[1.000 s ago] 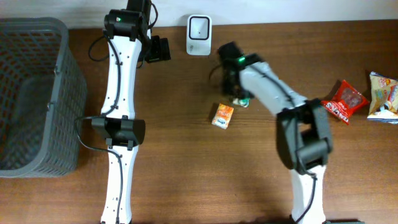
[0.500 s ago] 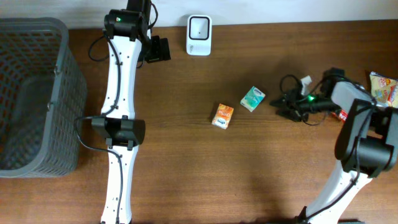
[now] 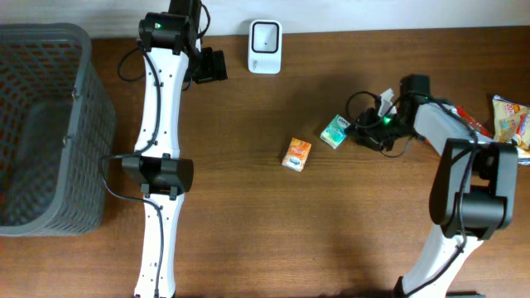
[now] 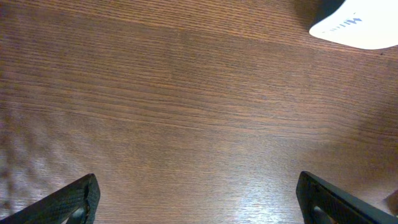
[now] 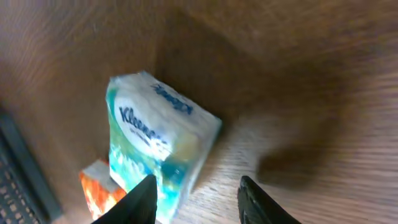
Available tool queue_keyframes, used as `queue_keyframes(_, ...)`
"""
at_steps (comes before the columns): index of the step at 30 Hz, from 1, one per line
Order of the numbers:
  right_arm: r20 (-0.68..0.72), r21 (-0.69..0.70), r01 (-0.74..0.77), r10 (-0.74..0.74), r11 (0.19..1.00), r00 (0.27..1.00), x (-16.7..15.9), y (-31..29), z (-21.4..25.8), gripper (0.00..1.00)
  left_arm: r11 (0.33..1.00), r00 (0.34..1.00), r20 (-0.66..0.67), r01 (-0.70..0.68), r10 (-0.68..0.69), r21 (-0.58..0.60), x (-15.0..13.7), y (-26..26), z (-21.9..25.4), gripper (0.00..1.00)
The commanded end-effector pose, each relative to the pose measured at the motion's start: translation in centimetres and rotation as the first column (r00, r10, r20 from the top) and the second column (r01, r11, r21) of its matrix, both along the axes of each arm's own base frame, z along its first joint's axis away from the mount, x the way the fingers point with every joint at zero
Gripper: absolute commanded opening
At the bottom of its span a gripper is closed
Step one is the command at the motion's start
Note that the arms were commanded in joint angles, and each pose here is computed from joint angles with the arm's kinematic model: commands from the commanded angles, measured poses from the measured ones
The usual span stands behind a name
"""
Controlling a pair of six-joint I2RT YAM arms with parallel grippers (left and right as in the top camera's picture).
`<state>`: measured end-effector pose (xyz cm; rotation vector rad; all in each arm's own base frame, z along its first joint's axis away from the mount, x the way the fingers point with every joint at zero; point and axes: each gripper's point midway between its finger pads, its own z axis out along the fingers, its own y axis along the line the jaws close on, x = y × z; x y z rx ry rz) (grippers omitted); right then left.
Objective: Scan the item barcode
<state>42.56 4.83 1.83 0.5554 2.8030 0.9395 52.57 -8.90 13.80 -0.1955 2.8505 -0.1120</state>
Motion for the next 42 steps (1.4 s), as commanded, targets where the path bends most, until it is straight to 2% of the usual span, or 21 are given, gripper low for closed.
queue_keyframes(1,-0.025,-0.016,0.023,-0.023,1.0,0.999,0.3,1.1,-0.8,0.42,1.0,1.0,0.008,0.006,-0.006,0.007,0.0,0.0,0.3,0.99)
queue_keyframes(5,-0.064,-0.033,0.034,-0.036,0.999,0.997,-0.1,1.4,-2.9,0.39,1.0,1.0,0.008,0.006,-0.006,0.007,0.0,0.0,0.3,0.99)
queue_keyframes(6,-0.06,-0.034,0.033,-0.035,0.999,0.998,-0.1,1.4,-3.6,0.3,1.0,1.0,0.008,0.006,-0.006,0.007,0.0,0.0,0.3,0.99)
queue_keyframes(8,-0.073,-0.018,0.029,-0.03,0.999,0.997,-0.5,1.6,-3.9,0.04,1.0,1.0,0.008,0.006,-0.006,0.007,0.0,0.0,0.3,0.99)
queue_keyframes(9,-0.058,0.038,0.001,0.001,0.999,0.998,-0.5,2.5,-3.3,0.04,1.0,1.0,0.008,0.006,-0.006,0.007,0.0,0.0,0.3,0.99)
queue_keyframes(10,0.034,0.199,-0.093,0.088,0.976,0.996,-0.2,4.8,-1.1,0.04,1.0,1.0,0.008,0.006,-0.006,0.007,0.0,0.0,0.3,0.99)
queue_keyframes(11,0.205,0.382,-0.247,0.179,0.89,0.962,-0.2,7.2,2.5,0.04,1.0,1.0,0.008,0.006,-0.006,0.007,0.0,0.0,0.3,0.99)
queue_keyframes(14,0.563,0.565,-0.545,0.192,0.619,0.804,-1.5,9.5,10.0,0.04,1.0,1.0,0.008,0.006,-0.006,0.007,0.0,0.0,0.3,0.99)
queue_keyframes(19,0.588,0.557,-0.593,0.228,0.581,0.776,-2.4,11.5,10.2,0.04,1.0,1.0,0.008,0.006,-0.006,0.007,0.0,0.0,0.3,0.99)
queue_keyframes(26,0.679,0.477,-0.728,0.319,0.492,0.661,-4.0,16.7,10.5,0.04,1.0,1.0,0.008,0.006,-0.006,0.007,0.0,0.0,0.3,0.99)
queue_keyframes(28,0.645,0.509,-0.704,0.322,0.496,0.693,-3.5,16.8,10.7,0.04,1.0,1.0,0.008,0.006,-0.006,0.007,0.0,0.0,0.3,0.99)
queue_keyframes(29,0.604,0.517,-0.67,0.328,0.533,0.726,-2.7,16.8,10.5,0.04,1.0,1.0,0.008,0.006,-0.006,0.007,0.0,0.0,0.3,0.99)
queue_keyframes(30,0.516,0.515,-0.587,0.321,0.624,0.794,-0.9,16.8,9.6,0.04,1.0,1.0,0.008,0.006,-0.006,0.007,0.0,0.0,0.3,0.99)
queue_keyframes(31,0.451,0.479,-0.493,0.279,0.726,0.848,1.5,16.6,9.1,0.04,1.0,1.0,0.008,0.006,-0.006,0.007,0.0,0.0,0.3,0.99)
queue_keyframes(33,0.476,0.336,-0.386,0.199,0.859,0.857,6.4,15.7,10.4,0.04,1.0,1.0,0.008,0.006,-0.006,0.007,0.0,0.0,0.3,0.99)
queue_keyframes(35,0.469,0.062,-0.135,0.09,0.989,0.878,11.8,12.8,11.2,0.04,1.0,1.0,0.008,0.006,-0.006,0.007,0.0,0.0,0.3,0.99)
queue_keyframes(36,0.489,-0.097,0.01,0.039,0.995,0.871,13.9,11.0,12.1,0.04,1.0,1.0,0.008,0.006,-0.006,0.007,0.0,0.0,0.3,0.99)
queue_keyframes(37,0.535,-0.238,0.149,0.001,0.96,0.845,15.6,9.4,13.6,0.04,1.0,1.0,0.008,0.006,-0.006,0.007,0.0,0.0,0.3,0.99)
queue_keyframes(38,0.582,-0.314,0.211,0.012,0.926,0.813,16.4,8.9,14.9,0.04,1.0,1.0,0.008,0.006,-0.006,0.007,0.0,0.0,0.3,0.99)
queue_keyframes(39,0.679,-0.447,0.344,0.063,0.826,0.732,17.7,8.4,17.7,0.04,1.0,1.0,0.008,0.006,-0.006,0.007,0.0,0.0,0.3,0.99)
queue_keyframes(42,0.762,-0.583,0.354,0.34,0.731,0.552,19.4,13.2,20.4,0.04,1.0,1.0,0.008,0.006,-0.006,0.007,0.0,0.0,0.3,0.99)
